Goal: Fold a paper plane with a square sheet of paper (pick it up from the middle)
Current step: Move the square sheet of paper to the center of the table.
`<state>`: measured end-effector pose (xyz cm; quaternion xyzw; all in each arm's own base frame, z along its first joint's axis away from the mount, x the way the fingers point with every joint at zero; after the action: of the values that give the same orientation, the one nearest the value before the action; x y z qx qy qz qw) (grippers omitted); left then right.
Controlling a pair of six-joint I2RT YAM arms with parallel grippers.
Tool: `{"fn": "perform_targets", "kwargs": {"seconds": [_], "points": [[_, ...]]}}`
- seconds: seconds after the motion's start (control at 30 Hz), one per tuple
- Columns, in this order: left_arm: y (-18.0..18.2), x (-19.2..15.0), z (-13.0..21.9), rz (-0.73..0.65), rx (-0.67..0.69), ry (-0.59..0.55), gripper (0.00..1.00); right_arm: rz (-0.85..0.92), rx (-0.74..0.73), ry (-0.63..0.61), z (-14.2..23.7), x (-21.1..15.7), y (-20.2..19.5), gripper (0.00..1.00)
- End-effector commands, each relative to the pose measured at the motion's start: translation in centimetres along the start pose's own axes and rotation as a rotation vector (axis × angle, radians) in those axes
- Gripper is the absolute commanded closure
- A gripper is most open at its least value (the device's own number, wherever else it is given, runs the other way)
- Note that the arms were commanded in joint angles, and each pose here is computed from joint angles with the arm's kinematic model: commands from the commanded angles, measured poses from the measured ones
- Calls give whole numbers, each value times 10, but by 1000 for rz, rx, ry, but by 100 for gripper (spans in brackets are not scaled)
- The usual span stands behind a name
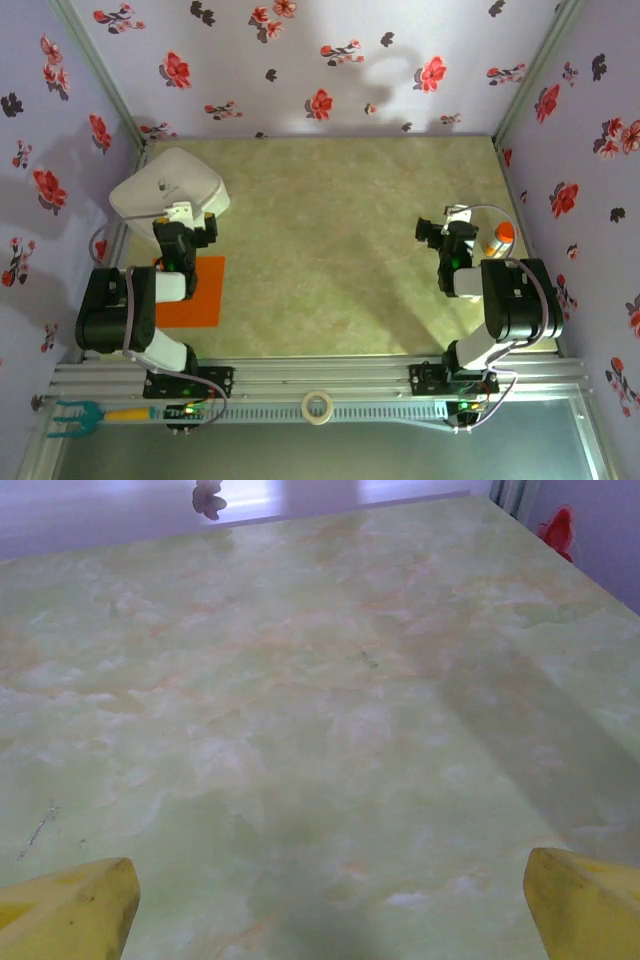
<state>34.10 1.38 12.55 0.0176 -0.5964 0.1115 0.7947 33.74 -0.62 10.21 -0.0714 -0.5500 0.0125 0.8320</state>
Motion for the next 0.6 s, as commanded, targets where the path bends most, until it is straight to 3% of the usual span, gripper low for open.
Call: {"fn": "perform_targets", "kwargs": {"seconds": [0.0,0.57], "points": [[-4,-10,-2,-10,-28,49,0,-13,-25,-20,-2,7,-5,1],[-2,-10,-3,0,-26,53,0,-26,-18,-14,-3,6,-7,1]]}}
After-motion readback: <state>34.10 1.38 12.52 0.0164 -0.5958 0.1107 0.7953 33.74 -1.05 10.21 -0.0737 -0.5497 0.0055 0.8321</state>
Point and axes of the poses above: each hand's point on the last joint's axis, 136 mm out from that joint toward the fingers, its own z axis back along the fingers, its own y axis along the line the jaws close on, x = y × z, the point moved 6 cm from there along z, back along the fingers, and after that the axes turned 11 degrees about z, right-handed, at the moved point
